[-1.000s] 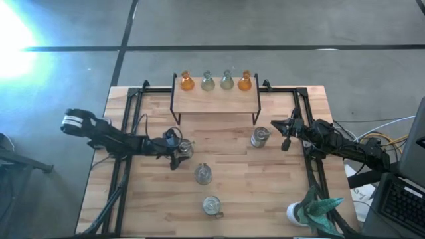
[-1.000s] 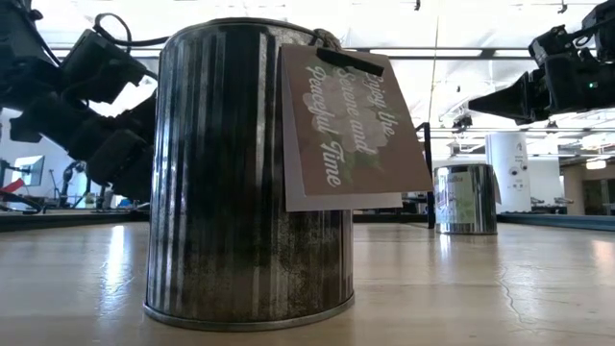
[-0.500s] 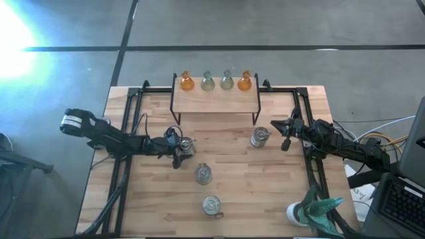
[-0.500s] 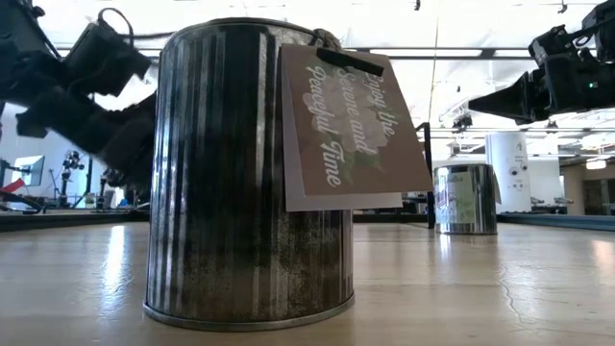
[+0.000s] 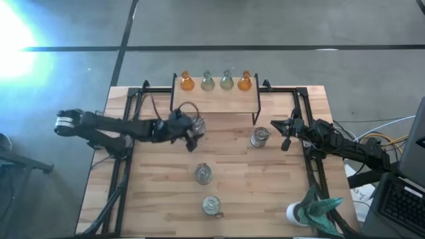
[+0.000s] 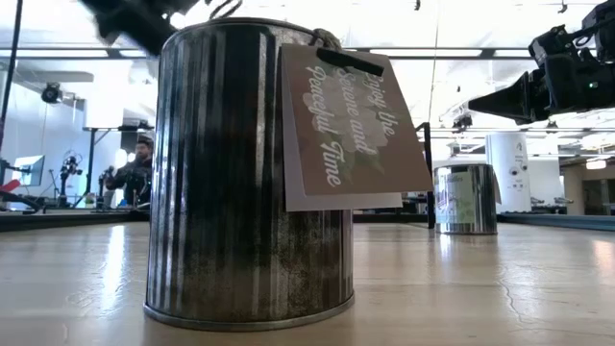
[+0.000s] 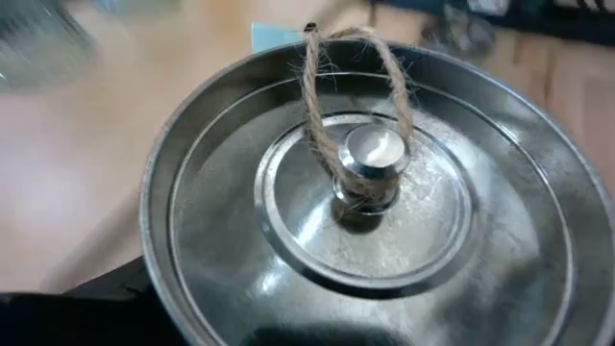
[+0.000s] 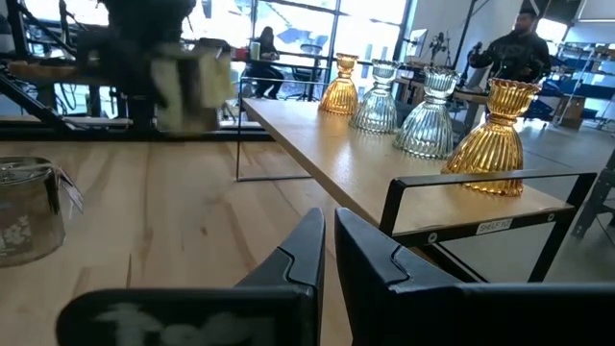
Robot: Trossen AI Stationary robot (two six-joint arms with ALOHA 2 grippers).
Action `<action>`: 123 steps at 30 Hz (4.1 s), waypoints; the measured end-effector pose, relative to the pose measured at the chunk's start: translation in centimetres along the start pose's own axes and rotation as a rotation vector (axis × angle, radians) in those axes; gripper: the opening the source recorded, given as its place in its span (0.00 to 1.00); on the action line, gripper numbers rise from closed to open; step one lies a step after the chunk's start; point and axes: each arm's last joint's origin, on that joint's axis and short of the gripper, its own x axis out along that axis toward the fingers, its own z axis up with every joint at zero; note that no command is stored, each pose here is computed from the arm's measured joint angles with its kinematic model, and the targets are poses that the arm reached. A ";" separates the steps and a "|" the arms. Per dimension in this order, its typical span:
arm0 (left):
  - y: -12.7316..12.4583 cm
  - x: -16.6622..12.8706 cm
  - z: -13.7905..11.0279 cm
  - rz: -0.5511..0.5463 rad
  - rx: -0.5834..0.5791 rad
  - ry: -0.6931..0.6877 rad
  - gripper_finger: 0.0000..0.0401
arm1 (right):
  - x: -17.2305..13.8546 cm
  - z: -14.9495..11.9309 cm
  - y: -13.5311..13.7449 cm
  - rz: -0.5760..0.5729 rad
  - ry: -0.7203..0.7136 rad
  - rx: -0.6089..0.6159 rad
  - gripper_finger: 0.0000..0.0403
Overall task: Pick & Place candle stick holders
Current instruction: Put the jar candle on the shelf, then put the jar candle on the shelf aligned with the other jar candle
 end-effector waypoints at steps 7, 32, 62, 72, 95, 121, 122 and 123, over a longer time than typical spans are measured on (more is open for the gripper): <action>1.6 -0.5 5.7 0.154 -0.008 -0.056 0.91 | 0.0 0.0 0.0 0.000 0.000 0.000 0.06; 6.8 2.3 5.7 0.526 -0.252 -0.011 0.91 | 0.0 0.0 0.0 0.000 0.000 0.000 0.06; 8.3 3.0 3.5 0.602 -0.359 -0.024 0.93 | 0.0 0.0 0.0 0.000 0.000 0.000 0.06; 8.3 3.3 3.2 0.579 -0.346 -0.046 0.94 | 0.0 0.0 0.0 0.000 0.000 0.000 0.06; 8.4 3.2 3.3 0.591 -0.276 -0.035 1.00 | 0.0 0.0 0.0 0.000 0.000 0.000 0.06; 8.4 0.9 6.5 0.620 -0.193 -0.147 1.00 | 0.0 0.0 0.0 0.005 0.000 0.000 0.06; 8.4 0.7 6.7 0.619 -0.186 -0.152 1.00 | 0.0 0.0 0.0 0.005 0.000 0.000 0.06; 8.4 0.5 7.0 0.619 -0.177 -0.157 1.00 | 0.0 0.0 0.0 0.005 0.000 0.000 0.06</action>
